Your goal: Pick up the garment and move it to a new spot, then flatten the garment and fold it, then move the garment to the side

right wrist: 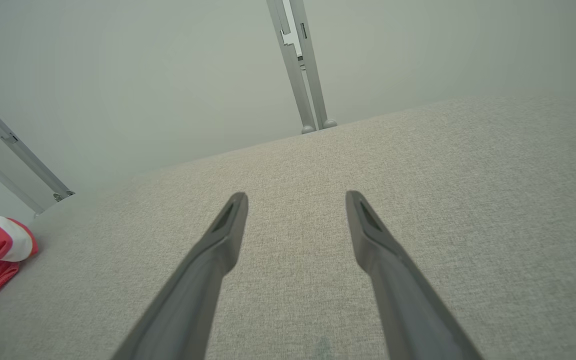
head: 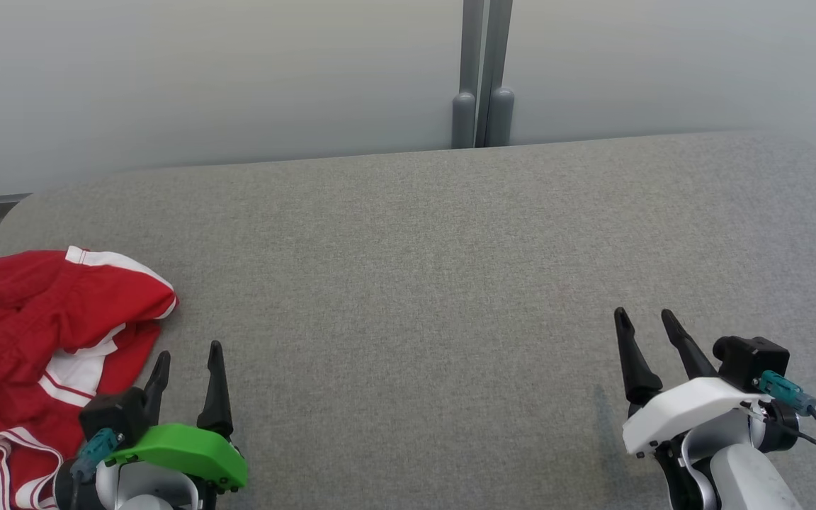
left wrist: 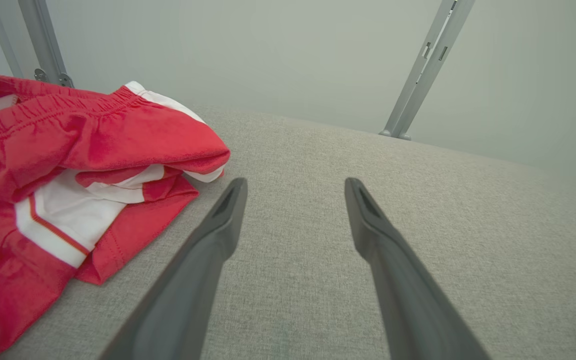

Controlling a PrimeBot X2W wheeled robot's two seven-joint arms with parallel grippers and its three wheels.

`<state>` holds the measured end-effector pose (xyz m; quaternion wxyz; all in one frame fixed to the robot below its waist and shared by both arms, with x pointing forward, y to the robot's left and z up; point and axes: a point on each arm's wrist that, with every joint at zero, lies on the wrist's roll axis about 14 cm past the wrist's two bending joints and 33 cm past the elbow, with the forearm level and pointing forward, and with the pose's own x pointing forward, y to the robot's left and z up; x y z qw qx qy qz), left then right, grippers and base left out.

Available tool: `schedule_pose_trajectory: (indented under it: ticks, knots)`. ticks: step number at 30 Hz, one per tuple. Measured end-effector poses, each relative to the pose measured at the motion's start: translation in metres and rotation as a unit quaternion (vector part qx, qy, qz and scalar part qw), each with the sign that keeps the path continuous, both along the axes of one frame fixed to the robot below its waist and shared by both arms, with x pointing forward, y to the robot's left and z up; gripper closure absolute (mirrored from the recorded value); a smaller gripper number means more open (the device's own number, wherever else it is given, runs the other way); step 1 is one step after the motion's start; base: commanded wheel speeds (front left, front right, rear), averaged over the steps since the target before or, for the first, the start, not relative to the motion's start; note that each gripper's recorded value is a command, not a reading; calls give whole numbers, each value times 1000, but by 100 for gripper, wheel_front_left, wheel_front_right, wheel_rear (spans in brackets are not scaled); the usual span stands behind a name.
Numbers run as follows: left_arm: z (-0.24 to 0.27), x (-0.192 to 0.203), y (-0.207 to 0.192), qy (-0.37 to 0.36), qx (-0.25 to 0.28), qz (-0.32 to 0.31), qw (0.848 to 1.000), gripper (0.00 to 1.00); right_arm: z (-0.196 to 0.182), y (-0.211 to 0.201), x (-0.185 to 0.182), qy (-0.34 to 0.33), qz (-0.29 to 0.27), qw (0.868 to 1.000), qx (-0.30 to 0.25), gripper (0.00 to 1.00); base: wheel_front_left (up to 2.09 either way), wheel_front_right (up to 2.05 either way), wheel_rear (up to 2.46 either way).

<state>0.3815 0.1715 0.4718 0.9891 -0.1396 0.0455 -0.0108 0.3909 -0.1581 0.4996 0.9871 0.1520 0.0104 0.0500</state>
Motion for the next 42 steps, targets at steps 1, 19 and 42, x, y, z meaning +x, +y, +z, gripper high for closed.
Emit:
schedule_pose_trajectory:
  ticks: [1, 19, 42]
  knots:
    - [0, 0, 0, -1, 4, -1, 1000, 0, 0, 1, 0, 0, 1, 1000, -4, 0, 0, 0, 0]
    - [9, 1, -3, -30, 48, -8, 998, 0, 4, 8, 3, -18, 17, 998, -65, 0, 0, 0, 0]
    - [9, -1, -4, -38, 38, -1, 999, 0, 3, 14, 3, -21, 30, 994, -99, 0, 0, 0, 0]
